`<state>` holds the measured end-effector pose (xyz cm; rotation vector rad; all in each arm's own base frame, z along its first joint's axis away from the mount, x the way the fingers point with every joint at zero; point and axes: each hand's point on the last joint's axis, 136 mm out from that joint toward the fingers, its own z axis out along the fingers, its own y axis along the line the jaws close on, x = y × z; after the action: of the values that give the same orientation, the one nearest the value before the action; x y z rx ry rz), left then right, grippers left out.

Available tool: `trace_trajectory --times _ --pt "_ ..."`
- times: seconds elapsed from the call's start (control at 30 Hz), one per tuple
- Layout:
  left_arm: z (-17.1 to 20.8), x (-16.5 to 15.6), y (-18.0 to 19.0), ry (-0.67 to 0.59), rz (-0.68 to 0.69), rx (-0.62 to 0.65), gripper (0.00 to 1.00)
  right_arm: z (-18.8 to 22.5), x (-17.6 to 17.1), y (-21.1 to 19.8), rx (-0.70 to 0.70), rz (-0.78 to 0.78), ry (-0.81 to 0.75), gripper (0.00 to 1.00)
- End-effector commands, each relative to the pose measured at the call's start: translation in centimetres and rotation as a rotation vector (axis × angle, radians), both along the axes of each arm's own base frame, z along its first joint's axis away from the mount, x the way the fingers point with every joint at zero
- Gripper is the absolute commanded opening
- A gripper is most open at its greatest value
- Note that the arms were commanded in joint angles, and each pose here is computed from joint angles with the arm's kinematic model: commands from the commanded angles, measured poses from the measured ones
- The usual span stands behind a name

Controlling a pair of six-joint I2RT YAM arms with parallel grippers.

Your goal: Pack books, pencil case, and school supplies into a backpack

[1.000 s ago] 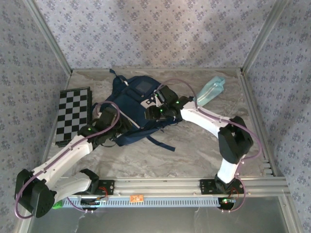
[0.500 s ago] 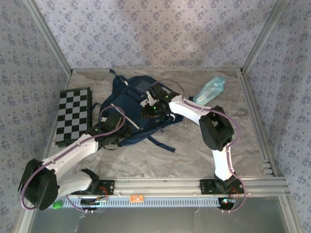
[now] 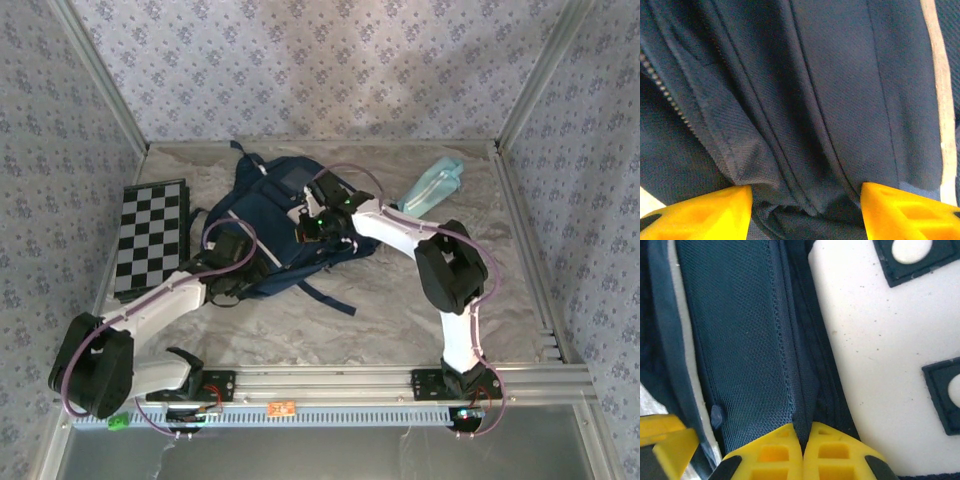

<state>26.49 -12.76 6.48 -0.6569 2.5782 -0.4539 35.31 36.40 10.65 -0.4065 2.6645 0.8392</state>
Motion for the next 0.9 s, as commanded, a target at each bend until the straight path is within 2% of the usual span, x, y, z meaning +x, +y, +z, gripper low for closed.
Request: trace_trajectory --times 0.0,0.17,0.3,0.47,0.6,0.7,0.87 --pt "1.2 2.8 1.9 -0.078 0.016 0.053 0.59 4.8 -1.7 1.5 0.162 -0.015 0.015 0.0" --pt "3.5 4.1 3.1 -0.167 0.005 0.059 0.59 5.9 -1.6 3.2 0.287 -0.1 0.022 0.0" --pt "4.9 3.5 3.3 -0.19 -0.022 0.071 0.63 6.6 -0.3 3.8 0.317 -0.143 0.02 0.0" --pt "6.2 1.6 3.6 -0.194 -0.033 0.071 0.7 10.1 0.8 3.3 0.378 -0.213 -0.059 0.0" --pt "7.7 0.2 2.1 -0.22 -0.083 0.069 0.75 12.1 1.2 2.6 0.438 -0.262 -0.073 0.0" --pt "8.7 -0.4 0.0 -0.245 -0.141 0.069 0.83 12.8 1.5 2.4 0.471 -0.292 -0.066 0.0" --pt "10.1 -1.0 -3.7 -0.284 -0.21 0.103 0.91 12.4 1.7 2.2 0.473 -0.309 -0.061 0.0"
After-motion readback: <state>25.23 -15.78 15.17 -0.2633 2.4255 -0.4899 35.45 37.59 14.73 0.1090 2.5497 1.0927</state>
